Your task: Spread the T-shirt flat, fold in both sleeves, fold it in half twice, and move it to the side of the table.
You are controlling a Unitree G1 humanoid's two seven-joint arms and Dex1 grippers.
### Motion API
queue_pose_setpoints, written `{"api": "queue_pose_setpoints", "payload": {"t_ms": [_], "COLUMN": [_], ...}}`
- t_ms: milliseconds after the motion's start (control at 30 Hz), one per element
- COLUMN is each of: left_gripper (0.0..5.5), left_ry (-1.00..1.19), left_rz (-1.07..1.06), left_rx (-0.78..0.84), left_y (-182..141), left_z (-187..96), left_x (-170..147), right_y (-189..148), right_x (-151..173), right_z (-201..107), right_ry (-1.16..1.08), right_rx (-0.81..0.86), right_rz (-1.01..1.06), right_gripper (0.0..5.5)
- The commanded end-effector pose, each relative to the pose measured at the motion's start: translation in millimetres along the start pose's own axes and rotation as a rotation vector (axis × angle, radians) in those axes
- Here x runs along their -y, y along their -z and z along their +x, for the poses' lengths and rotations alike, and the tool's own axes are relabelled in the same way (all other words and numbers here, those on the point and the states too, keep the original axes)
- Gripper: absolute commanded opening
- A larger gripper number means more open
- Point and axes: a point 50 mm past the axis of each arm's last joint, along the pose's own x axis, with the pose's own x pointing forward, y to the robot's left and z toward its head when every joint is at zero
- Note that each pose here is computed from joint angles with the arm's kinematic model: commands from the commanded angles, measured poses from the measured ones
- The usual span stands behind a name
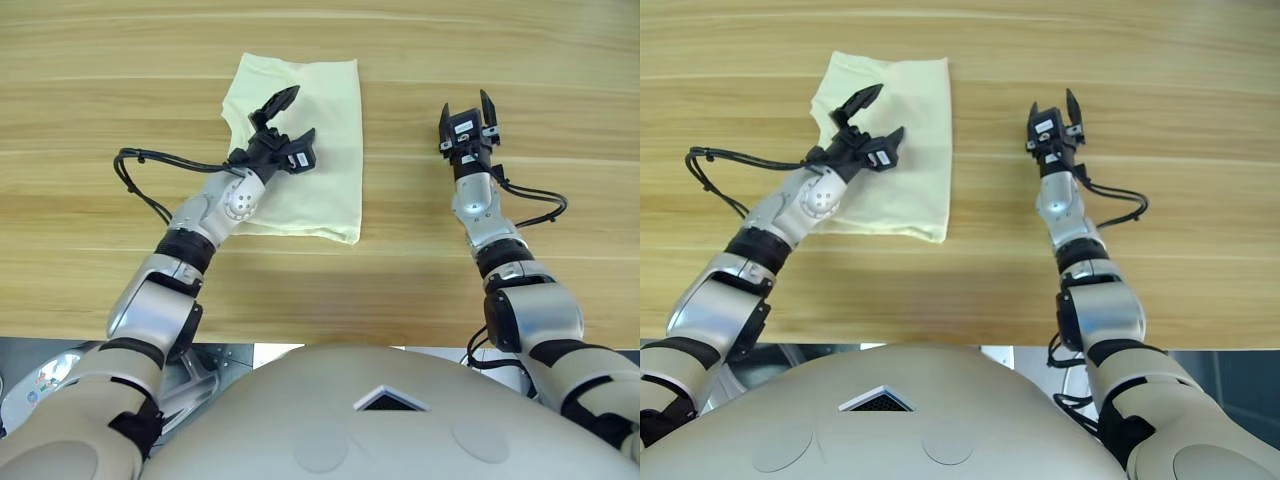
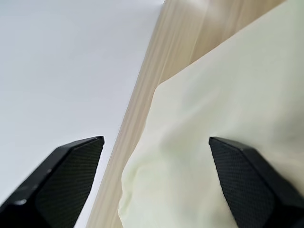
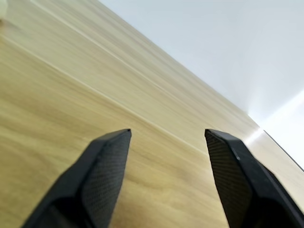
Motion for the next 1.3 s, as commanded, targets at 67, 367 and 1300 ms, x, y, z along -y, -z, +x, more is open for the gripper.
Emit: {"api": "queue_pose_setpoints", "payload": {"t_ms": [67, 367, 1300], "left_gripper": [4.12, 4.12, 4.12], "left_ry": [0.207, 0.149, -0.791], "left_rz": [-0.033, -0.203, -0.597], "left_rx": [0.095, 0.134, 0.372], "left_y": [-30, -69, -100], "left_z": [-21, -13, -36], "left_x": [51, 63, -86], "right_y": [1, -1, -11], "right_x": [-1, 0, 20], "right_z": [-2, 0, -8], "right_ry": [0.008, 0.015, 0.089], "right_rx": [-0.004, -0.002, 0.146], "right_rz": [-0.018, -0.028, 0.018], "right_gripper": [2.87, 2.87, 2.87]}}
